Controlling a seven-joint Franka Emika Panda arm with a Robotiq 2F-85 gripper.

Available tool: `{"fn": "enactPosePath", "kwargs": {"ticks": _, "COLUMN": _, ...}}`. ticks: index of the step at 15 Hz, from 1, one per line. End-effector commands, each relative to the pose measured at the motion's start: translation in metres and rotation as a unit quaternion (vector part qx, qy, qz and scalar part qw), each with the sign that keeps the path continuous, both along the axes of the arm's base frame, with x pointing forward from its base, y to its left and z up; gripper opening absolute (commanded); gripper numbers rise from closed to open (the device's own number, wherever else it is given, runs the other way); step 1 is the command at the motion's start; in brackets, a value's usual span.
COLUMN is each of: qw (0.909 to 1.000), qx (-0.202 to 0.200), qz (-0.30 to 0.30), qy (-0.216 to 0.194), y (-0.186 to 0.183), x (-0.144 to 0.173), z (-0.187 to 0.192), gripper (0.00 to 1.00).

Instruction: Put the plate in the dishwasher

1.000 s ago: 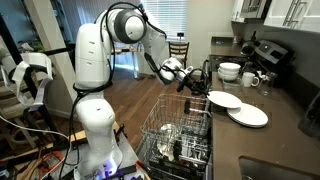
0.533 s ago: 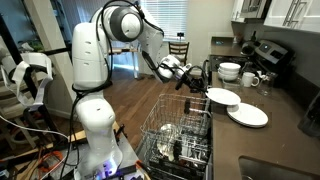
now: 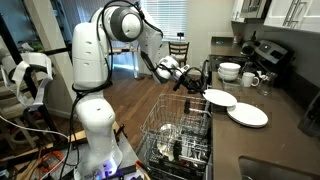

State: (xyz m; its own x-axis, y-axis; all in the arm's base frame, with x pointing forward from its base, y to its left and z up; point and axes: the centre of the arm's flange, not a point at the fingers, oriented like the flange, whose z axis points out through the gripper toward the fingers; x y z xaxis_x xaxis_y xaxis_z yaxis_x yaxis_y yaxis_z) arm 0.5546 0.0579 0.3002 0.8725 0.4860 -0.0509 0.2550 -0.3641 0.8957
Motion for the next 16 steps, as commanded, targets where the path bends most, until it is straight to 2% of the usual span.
{"fn": "enactPosePath", "kwargs": {"ticks": 1, "qw": 1.0000, "qx": 0.001, "qz": -0.007, "qy": -0.001, "y": 0.025, "x": -0.013, "z": -0.010, "gripper": 0.01}}
{"fn": "enactPosePath", "kwargs": {"ticks": 3, "qw": 1.0000, "qx": 0.000, "qz": -0.006, "qy": -0.001, "y": 0.038, "x": -0.021, "z": -0.017, "gripper": 0.01}}
{"fn": "enactPosePath", "kwargs": {"ticks": 13, "qw": 0.9942, "qx": -0.097, "qz": -0.019, "qy": -0.042, "y": 0.077, "x": -0.047, "z": -0.016, "gripper": 0.01}}
{"fn": "enactPosePath", "kwargs": {"ticks": 14, "qw": 0.9945, "qx": -0.096, "qz": -0.016, "qy": -0.039, "y": 0.084, "x": -0.051, "z": -0.015, "gripper": 0.01}}
{"fn": "enactPosePath", "kwargs": {"ticks": 15, "qw": 0.9968, "qx": -0.076, "qz": -0.014, "qy": -0.020, "y": 0.075, "x": -0.042, "z": -0.023, "gripper": 0.05}}
{"fn": "enactPosePath", "kwargs": {"ticks": 16, "qw": 0.9966, "qx": -0.079, "qz": -0.011, "qy": -0.021, "y": 0.081, "x": -0.045, "z": -0.023, "gripper": 0.05}}
